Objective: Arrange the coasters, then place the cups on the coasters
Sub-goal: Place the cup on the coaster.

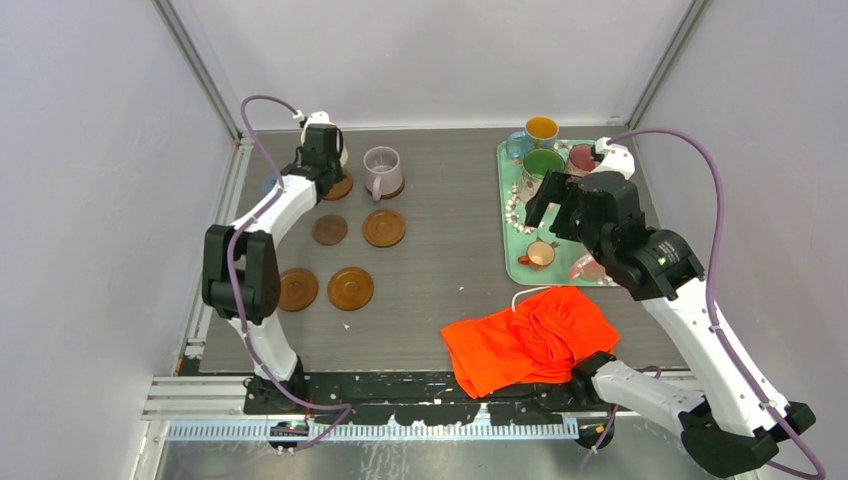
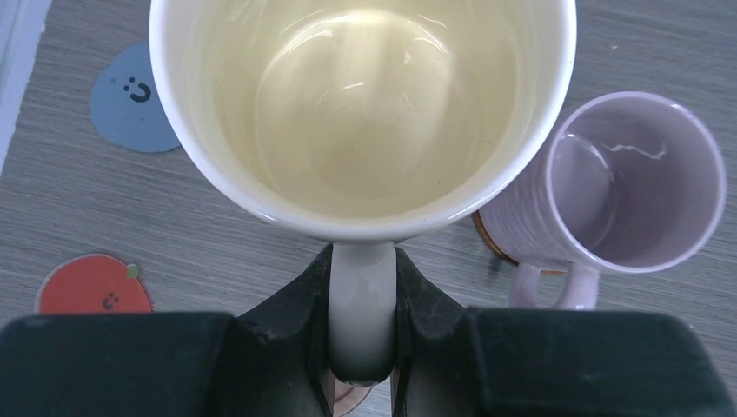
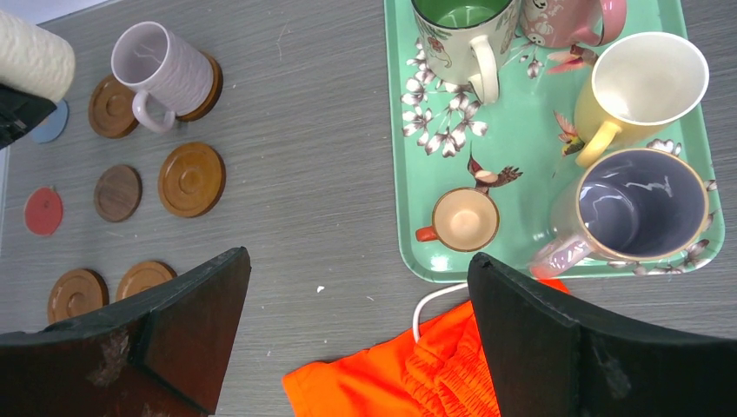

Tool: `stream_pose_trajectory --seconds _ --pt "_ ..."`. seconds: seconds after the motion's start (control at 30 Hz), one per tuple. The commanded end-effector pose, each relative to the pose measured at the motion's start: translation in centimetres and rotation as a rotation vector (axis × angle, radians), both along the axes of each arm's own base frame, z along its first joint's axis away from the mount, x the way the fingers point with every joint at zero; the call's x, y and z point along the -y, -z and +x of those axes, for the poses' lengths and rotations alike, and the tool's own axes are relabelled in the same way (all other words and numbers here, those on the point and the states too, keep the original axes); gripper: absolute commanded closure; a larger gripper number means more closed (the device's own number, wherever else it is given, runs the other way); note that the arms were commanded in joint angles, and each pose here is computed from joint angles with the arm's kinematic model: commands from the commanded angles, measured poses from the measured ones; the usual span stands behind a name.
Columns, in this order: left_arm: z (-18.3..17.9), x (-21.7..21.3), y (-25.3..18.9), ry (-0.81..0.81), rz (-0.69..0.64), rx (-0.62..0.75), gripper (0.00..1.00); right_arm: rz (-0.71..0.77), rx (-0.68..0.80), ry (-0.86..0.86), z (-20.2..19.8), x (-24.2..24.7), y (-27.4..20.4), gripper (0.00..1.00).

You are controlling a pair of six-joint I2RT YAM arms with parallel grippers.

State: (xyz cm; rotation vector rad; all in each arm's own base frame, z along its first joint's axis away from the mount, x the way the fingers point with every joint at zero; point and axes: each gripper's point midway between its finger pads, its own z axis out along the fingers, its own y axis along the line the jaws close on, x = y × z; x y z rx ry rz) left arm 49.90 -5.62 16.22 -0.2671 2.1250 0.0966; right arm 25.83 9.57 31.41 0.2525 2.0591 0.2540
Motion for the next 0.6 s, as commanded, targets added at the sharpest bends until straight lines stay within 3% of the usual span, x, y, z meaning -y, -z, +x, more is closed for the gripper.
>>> stream_pose_trajectory --seconds 0.0,0.57 --pt "3.7 -0.3 -5.9 -0.040 -0.027 0.205 1.00 0.030 0.057 -0.002 0.4 -0.2 -1.9 0.00" --pt "5.0 -1.4 0.3 -0.065 -0.005 0.075 1.00 0.025 0.047 0.008 0.4 0.0 -1.7 0.00"
